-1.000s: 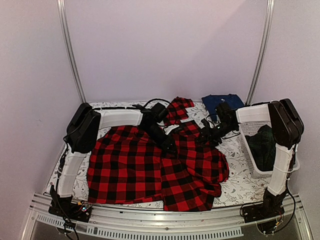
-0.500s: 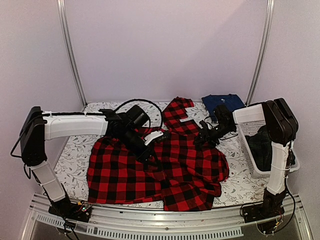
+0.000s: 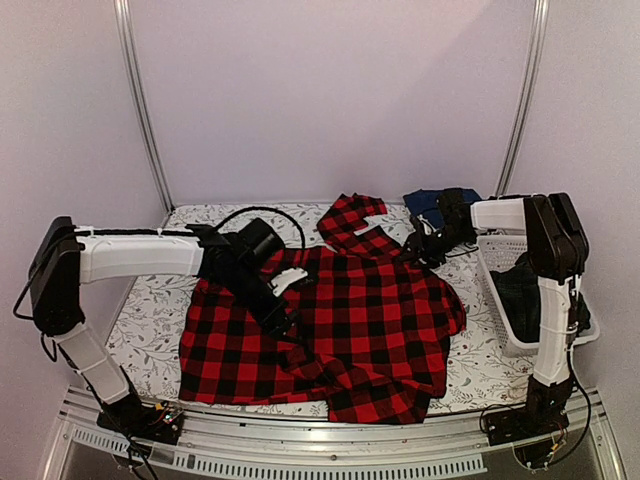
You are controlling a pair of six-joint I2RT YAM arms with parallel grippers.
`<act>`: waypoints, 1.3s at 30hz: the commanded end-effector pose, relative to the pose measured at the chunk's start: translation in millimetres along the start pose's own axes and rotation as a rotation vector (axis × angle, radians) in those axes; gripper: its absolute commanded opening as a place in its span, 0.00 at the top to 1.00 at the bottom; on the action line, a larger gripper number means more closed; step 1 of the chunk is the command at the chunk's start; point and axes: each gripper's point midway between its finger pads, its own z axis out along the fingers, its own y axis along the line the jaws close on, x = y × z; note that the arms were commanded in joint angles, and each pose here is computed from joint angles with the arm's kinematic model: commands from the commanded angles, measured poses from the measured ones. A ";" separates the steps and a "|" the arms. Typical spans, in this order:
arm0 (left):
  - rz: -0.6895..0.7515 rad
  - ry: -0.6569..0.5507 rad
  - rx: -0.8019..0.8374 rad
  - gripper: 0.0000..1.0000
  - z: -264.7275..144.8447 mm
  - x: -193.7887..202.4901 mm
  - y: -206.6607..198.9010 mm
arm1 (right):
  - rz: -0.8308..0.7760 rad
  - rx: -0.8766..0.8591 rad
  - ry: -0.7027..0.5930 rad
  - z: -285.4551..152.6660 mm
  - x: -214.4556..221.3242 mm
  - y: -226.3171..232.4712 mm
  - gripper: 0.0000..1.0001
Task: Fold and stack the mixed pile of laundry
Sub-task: Smooth out the crumpled shirt at the center of the board.
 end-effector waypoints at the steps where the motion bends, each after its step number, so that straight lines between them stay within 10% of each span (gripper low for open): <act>1: -0.099 -0.387 -0.050 0.06 -97.9 -74.9 52.5 | -0.141 -0.010 -0.115 -44.3 -35.1 40.6 0.46; 15: -0.508 -0.669 -0.348 0.00 -207.2 -100.6 269.6 | -0.197 0.144 -0.207 -20.5 -110.5 12.3 0.46; 39: -0.646 -0.655 -0.365 0.00 -206.8 -68.1 356.9 | -0.268 0.033 -0.240 70.2 -148.2 9.4 0.42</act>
